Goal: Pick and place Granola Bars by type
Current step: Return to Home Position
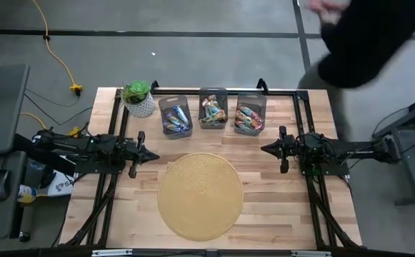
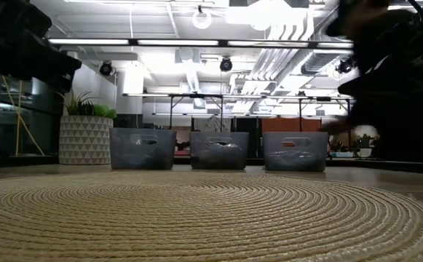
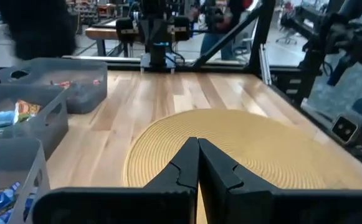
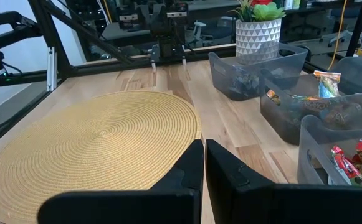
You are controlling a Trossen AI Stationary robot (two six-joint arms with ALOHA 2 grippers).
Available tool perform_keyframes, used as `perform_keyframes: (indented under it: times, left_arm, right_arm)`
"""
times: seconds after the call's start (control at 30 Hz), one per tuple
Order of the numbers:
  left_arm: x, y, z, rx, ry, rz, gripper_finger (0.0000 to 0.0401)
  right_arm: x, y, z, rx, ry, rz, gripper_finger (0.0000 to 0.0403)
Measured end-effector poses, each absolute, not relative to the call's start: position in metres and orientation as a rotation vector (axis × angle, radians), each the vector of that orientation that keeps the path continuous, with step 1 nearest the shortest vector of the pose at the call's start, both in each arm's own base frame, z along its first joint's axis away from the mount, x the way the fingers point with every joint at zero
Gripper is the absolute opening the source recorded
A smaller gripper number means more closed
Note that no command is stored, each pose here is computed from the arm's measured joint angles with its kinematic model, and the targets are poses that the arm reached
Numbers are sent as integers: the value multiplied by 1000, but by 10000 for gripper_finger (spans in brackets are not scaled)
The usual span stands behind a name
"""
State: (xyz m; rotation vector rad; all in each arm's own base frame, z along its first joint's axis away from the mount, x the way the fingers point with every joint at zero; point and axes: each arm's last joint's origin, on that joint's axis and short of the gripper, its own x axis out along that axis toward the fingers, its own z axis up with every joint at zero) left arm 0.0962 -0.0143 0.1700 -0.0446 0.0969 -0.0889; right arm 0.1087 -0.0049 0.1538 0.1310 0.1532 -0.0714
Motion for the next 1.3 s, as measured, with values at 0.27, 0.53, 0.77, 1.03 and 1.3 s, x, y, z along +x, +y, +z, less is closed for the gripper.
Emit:
perform_keyframes:
  times: [0.27,0.53,0.77,1.03,1.3]
  left_arm:
    - [101,-14,164,9,165,-60,0]
    - [101,-13,164,50,172,-15,0]
    - [101,-13,164,51,173,-13,0]
    - [101,-13,163,50,174,-14,0]
    - [101,-13,163,50,174,-14,0]
  right_arm:
    - [109,-5,154,131,153,-72,0]
    - [109,-5,154,131,153,-72,0]
    - [109,-5,154,131,153,-71,0]
    - [109,-5,154,131,153,-72,0]
    - [109,-5,154,131,153,-71,0]
